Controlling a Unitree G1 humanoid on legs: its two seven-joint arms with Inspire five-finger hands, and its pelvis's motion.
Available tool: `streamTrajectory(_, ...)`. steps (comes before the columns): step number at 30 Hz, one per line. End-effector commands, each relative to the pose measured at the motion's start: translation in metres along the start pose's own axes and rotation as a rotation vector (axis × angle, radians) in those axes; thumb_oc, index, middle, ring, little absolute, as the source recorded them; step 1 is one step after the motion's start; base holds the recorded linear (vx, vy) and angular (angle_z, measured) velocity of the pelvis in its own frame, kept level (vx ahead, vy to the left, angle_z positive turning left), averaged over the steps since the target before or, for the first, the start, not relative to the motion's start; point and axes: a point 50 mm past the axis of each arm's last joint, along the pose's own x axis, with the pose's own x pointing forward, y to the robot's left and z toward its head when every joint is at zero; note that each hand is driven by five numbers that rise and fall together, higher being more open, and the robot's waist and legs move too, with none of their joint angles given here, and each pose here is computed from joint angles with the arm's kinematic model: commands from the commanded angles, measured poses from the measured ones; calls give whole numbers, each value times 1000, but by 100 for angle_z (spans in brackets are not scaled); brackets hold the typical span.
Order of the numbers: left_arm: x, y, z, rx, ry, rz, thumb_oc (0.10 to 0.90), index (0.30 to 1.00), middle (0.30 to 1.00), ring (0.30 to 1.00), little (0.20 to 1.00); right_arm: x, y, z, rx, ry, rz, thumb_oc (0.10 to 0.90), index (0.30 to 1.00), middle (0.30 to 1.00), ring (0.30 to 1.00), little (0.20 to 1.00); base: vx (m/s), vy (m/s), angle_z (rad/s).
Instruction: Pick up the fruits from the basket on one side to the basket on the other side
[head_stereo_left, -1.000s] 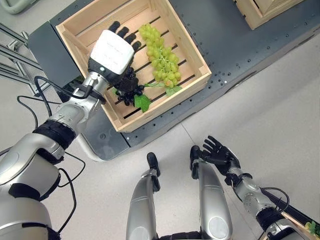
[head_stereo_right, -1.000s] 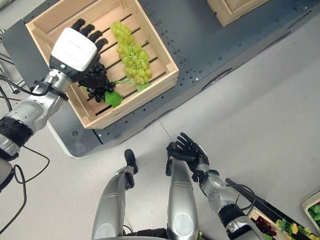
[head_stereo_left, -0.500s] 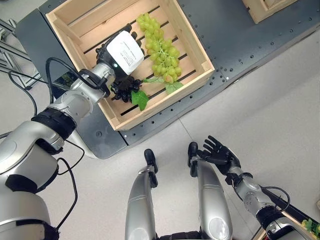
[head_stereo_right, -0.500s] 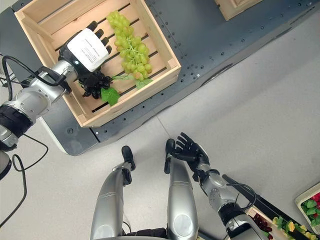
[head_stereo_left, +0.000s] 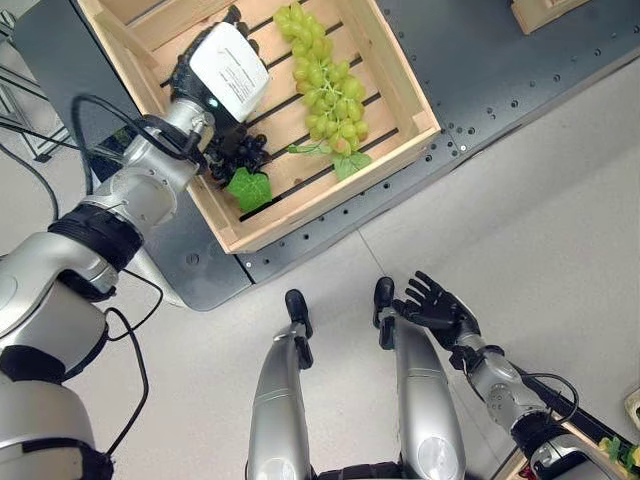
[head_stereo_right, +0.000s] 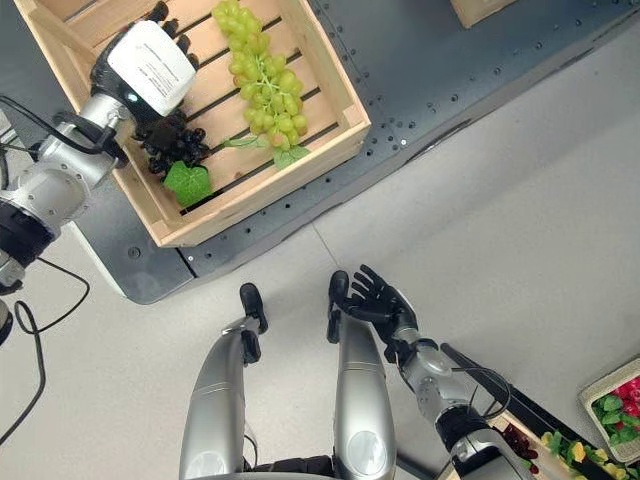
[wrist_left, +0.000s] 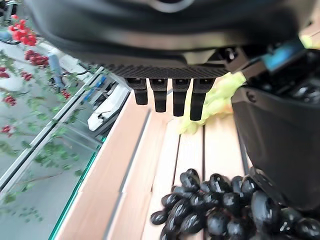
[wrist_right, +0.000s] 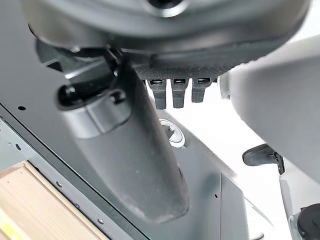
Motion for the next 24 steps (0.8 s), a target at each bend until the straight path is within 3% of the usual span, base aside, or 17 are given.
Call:
streamTrajectory(1, -12, 22, -106, -23, 450, 186, 800, 900, 900, 900, 900, -8, 2, 9, 68, -92, 48, 800, 900, 900, 900, 900, 33, -8, 3)
streamTrajectory(9, -25, 16, -116, -278, 632, 406, 800, 900, 900, 900, 900, -9, 5, 3, 75, -78, 37, 800, 900, 900, 900, 900, 13, -7, 2)
streamTrajectory(13, -28, 7, -115, -415, 698, 434, 800, 900, 900, 900, 900, -8, 7, 1, 76, -65, 35, 800, 900, 900, 900, 900, 0, 0, 0)
streamTrajectory(16, -25, 7, -111, -363, 633, 399, 800, 900, 900, 900, 900, -8, 7, 0, 73, -61, 40, 800, 900, 900, 900, 900, 0, 0, 0)
streamTrajectory(18, -15, 13, -100, -192, 439, 315, 800, 900, 900, 900, 900, -8, 4, 1, 67, -59, 41, 800, 900, 900, 900, 900, 0, 0, 0)
streamTrajectory(21, -12, 17, -98, -199, 410, 294, 800, 900, 900, 900, 900, -9, 2, 2, 67, -62, 39, 800, 900, 900, 900, 900, 0, 0, 0)
streamTrajectory(24, -7, 18, -83, -113, 242, 235, 800, 900, 900, 900, 900, -11, -4, 1, 64, -62, 36, 800, 900, 900, 900, 900, 0, 0, 0)
